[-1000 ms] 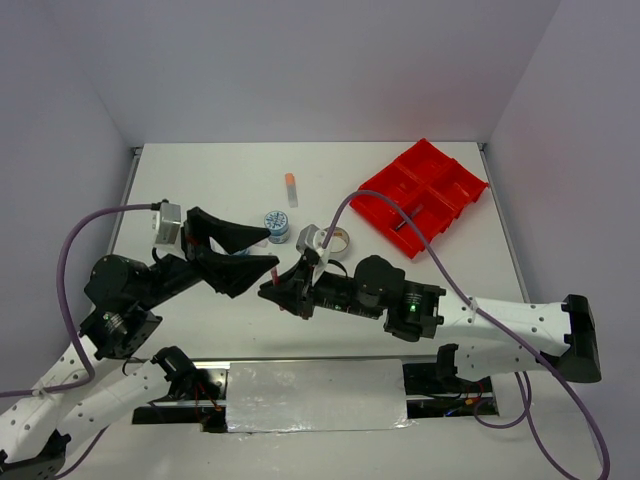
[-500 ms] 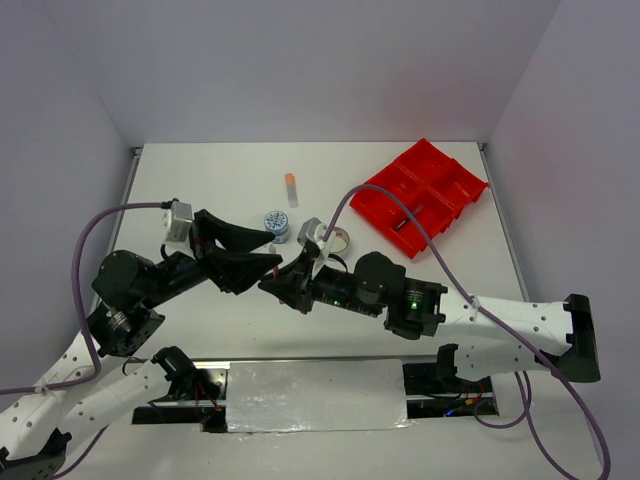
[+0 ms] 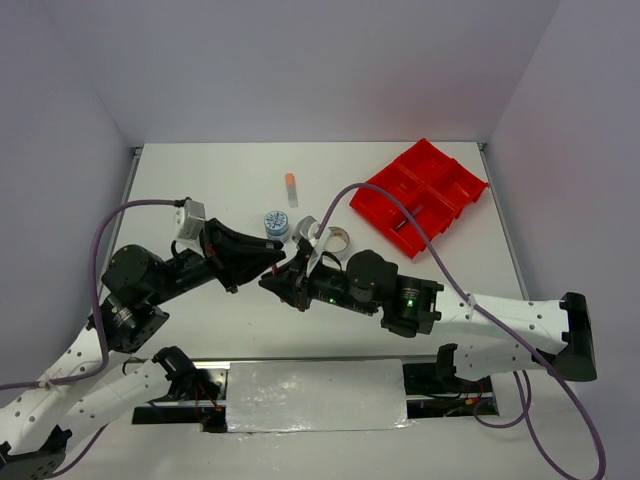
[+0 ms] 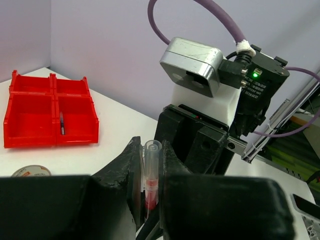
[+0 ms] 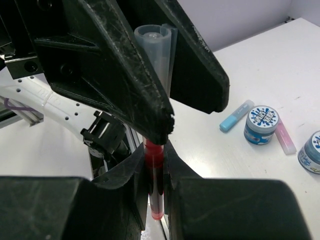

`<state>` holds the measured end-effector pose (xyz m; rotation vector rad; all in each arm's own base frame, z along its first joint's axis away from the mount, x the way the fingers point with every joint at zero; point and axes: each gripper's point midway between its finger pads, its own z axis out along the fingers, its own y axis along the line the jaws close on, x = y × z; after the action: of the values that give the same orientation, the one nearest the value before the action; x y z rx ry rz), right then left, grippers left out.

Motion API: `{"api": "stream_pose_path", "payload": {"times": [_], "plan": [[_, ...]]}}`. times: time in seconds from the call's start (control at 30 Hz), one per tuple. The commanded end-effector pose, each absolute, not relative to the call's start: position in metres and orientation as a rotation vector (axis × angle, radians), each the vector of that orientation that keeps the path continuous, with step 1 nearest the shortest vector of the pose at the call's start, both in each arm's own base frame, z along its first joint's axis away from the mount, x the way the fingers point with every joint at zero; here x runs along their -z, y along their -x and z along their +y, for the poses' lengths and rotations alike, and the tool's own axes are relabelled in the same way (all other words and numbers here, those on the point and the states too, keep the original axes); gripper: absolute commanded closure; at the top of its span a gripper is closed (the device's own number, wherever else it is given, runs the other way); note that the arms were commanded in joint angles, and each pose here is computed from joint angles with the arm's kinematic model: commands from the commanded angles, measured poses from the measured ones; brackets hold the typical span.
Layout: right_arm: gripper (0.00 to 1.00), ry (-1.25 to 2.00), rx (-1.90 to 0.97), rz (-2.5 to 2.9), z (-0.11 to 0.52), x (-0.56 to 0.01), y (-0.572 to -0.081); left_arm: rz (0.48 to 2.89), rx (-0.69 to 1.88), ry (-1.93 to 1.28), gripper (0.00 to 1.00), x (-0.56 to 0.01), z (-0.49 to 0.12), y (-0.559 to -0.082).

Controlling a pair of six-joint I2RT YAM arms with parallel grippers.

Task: Sort the stationery into containers
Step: Close the pen cap on the pen.

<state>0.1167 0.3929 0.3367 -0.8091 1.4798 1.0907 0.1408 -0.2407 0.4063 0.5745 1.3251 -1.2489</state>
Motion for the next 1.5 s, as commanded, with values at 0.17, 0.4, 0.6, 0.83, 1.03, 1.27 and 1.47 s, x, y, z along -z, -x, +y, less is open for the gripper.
{"api": "stream_pose_path", "payload": {"times": [0.17,0.4,0.6,0.83,1.03,1.27,1.47], "plan": [[1.0,0.613,-1.144,1.224,0.358,-0.439,-0.128,1.479,1.266,-0.521,1.0,-0.358,-0.248,-0.152],[1.0,0.506,-1.15,1.053,0.324,-0.504,-0.135,1.681,1.303,-0.485,1.0,-0.285,-0.254,-0.151],[1.0,0.504,-1.15,0.974,0.321,-0.539,-0.135,1.772,1.342,-0.472,1.0,-0.247,-0.258,-0.147],[1.0,0.454,-1.155,0.855,0.307,-0.599,-0.143,1.845,1.415,-0.498,1.0,-0.204,-0.281,-0.121],[1.0,0.506,-1.148,0.896,0.322,-0.583,-0.149,1.826,1.337,-0.437,1.0,-0.213,-0.282,-0.126],[1.0,0.622,-1.203,1.054,0.332,-0.495,-0.136,1.731,1.127,-0.426,1.0,-0.287,-0.258,-0.148],[1.0,0.738,-1.201,1.206,0.348,-0.429,-0.126,1.596,1.034,-0.365,1.0,-0.354,-0.238,-0.162]]}}
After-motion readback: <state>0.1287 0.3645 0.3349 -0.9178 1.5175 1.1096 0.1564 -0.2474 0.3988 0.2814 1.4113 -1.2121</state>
